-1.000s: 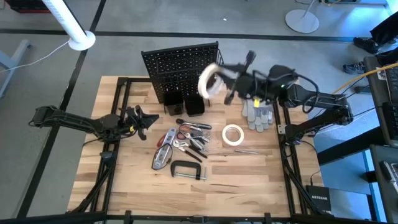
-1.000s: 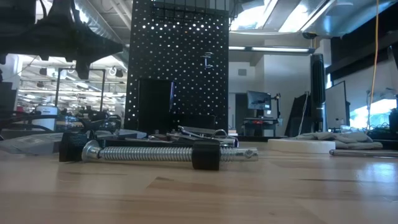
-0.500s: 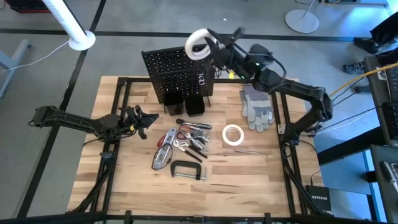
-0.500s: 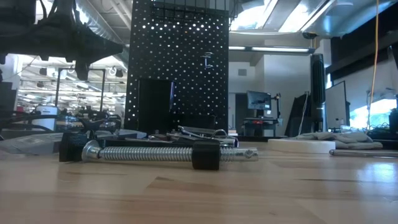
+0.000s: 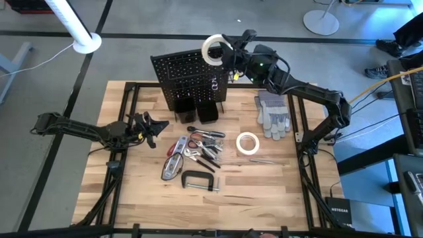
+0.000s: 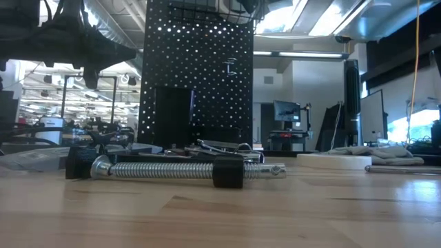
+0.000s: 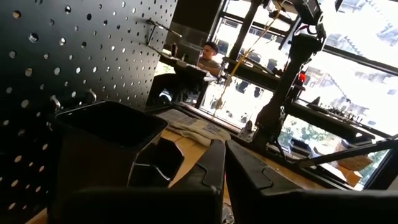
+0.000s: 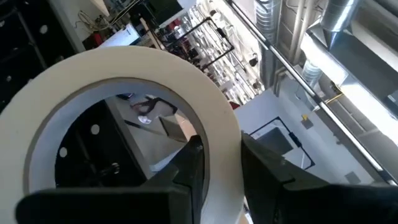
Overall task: Hang tools onto peg board
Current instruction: Put the white tape into the wire basket on the pegboard
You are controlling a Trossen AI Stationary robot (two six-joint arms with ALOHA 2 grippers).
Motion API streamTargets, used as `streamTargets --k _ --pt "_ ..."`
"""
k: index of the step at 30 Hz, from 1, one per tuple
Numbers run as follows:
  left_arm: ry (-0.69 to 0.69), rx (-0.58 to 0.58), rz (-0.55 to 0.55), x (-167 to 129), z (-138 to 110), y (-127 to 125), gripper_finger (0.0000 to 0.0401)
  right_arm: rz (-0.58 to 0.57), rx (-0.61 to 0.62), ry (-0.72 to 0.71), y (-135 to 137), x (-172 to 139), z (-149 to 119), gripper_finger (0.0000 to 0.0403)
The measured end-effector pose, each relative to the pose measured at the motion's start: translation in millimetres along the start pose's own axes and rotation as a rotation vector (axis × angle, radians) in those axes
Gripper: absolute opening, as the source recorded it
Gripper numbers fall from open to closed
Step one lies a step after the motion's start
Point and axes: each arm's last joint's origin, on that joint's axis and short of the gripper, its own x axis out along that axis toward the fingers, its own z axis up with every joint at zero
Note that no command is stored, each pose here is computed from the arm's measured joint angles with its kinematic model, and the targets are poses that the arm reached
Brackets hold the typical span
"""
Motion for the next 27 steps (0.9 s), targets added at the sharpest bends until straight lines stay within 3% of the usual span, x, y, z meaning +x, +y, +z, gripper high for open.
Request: streamTargets --k 11,21,27 --pt "0.0 -0.004 0.001 0.0 0.0 0.0 0.0001 0.067 -0.027 0.013 4.1 -1.4 -2.5 0.0087" --pt "0.0 -0.004 0.002 0.0 0.0 0.1 0.0001 0.053 -0.016 0.006 3.9 -0.9 -1.8 0.0089" --pt "0.0 -0.005 0.001 0.0 0.0 0.0 0.0001 0.087 -0.036 0.004 9.0 -0.1 -3.5 0.0138"
